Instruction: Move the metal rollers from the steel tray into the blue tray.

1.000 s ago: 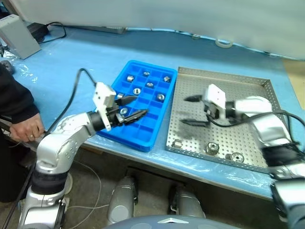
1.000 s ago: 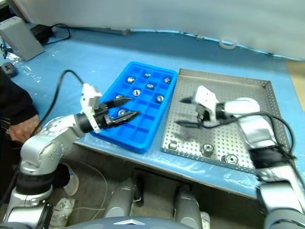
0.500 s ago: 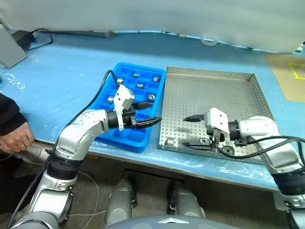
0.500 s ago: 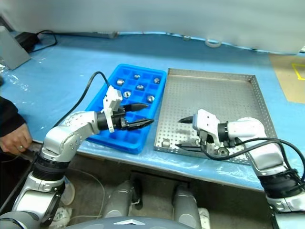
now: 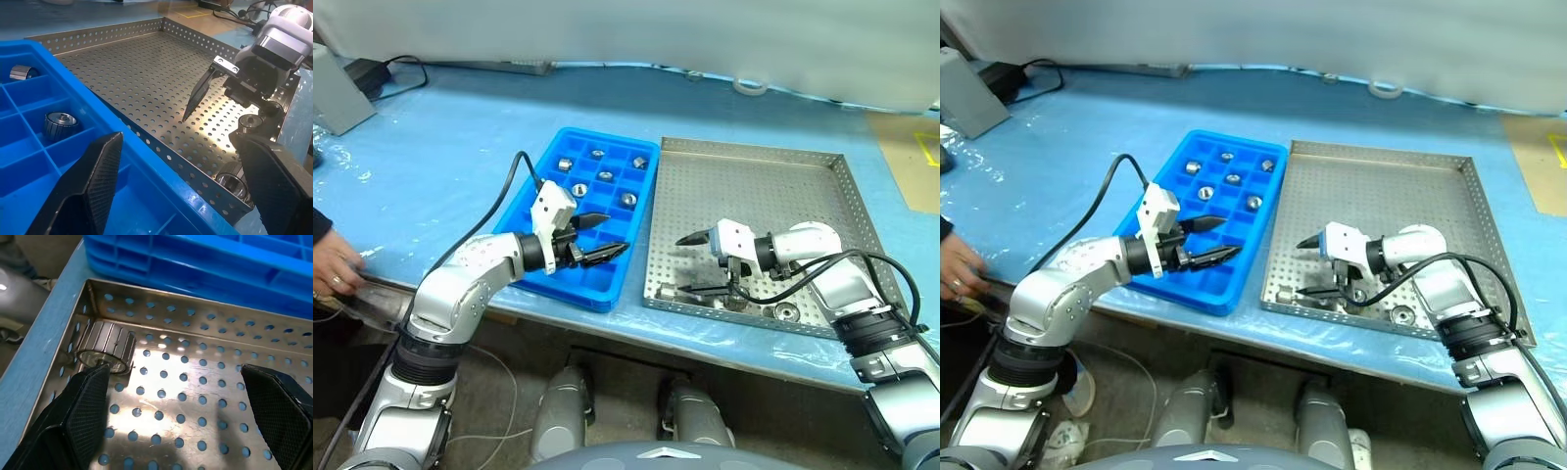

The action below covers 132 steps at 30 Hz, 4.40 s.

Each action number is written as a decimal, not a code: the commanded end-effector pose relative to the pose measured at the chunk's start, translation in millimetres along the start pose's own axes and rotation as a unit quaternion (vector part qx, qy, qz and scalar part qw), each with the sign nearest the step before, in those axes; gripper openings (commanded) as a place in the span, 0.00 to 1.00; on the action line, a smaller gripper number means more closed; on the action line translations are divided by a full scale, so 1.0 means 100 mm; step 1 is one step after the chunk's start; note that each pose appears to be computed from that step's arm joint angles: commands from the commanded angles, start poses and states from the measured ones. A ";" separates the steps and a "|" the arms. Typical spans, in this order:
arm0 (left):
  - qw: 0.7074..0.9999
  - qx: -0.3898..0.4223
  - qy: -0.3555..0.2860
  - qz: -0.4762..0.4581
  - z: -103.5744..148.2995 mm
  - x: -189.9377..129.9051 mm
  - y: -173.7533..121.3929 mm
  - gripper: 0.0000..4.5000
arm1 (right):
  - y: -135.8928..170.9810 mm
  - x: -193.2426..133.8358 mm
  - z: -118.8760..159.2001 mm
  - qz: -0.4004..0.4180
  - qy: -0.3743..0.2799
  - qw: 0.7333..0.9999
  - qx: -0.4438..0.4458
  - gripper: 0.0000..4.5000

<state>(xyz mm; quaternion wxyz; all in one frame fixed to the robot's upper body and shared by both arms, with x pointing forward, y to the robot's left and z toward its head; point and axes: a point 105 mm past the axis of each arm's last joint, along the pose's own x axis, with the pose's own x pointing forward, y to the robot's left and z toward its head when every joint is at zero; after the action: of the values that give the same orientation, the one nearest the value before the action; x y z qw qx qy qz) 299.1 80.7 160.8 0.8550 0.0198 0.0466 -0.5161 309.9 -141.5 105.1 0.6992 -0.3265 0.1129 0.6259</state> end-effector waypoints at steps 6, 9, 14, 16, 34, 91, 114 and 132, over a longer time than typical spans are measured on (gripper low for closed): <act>0.999 0.021 -0.010 0.037 0.06 -0.19 0.06 0.86 | -0.11 -0.10 0.07 0.040 0.009 0.998 -0.056 1.00; 0.998 0.021 -0.010 0.054 0.03 -0.22 0.08 0.86 | -0.02 0.01 0.19 0.072 -0.017 0.995 -0.061 1.00; 0.997 0.019 -0.003 0.073 0.01 -0.25 0.06 0.86 | 0.14 0.15 0.25 0.120 -0.032 0.989 -0.077 1.00; 0.996 0.018 0.000 0.082 0.01 -0.28 0.05 0.86 | 0.16 0.19 0.25 0.129 -0.033 0.988 -0.084 1.00; 0.993 0.013 0.018 0.112 0.00 -0.65 -0.07 0.86 | -0.13 0.07 0.24 0.076 -0.019 0.993 -0.085 1.00; 0.997 0.021 0.002 0.071 0.18 -0.28 0.04 0.86 | 0.03 0.15 -0.15 -0.066 -0.026 0.995 0.069 0.96; 0.994 0.048 -0.010 0.095 0.40 -0.40 0.11 0.86 | -0.19 -0.15 0.13 -0.101 -0.058 0.992 0.055 0.36; 0.947 0.090 0.020 0.309 0.25 -1.43 0.75 0.86 | -0.76 0.59 1.23 -0.106 -0.196 0.974 -0.041 0.36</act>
<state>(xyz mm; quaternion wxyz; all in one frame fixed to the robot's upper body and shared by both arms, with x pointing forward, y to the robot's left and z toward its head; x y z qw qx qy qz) 302.9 224.6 183.5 0.9597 0.0986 0.0370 -0.2605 358.0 -26.2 179.9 0.7605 -0.2185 -0.0607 0.6085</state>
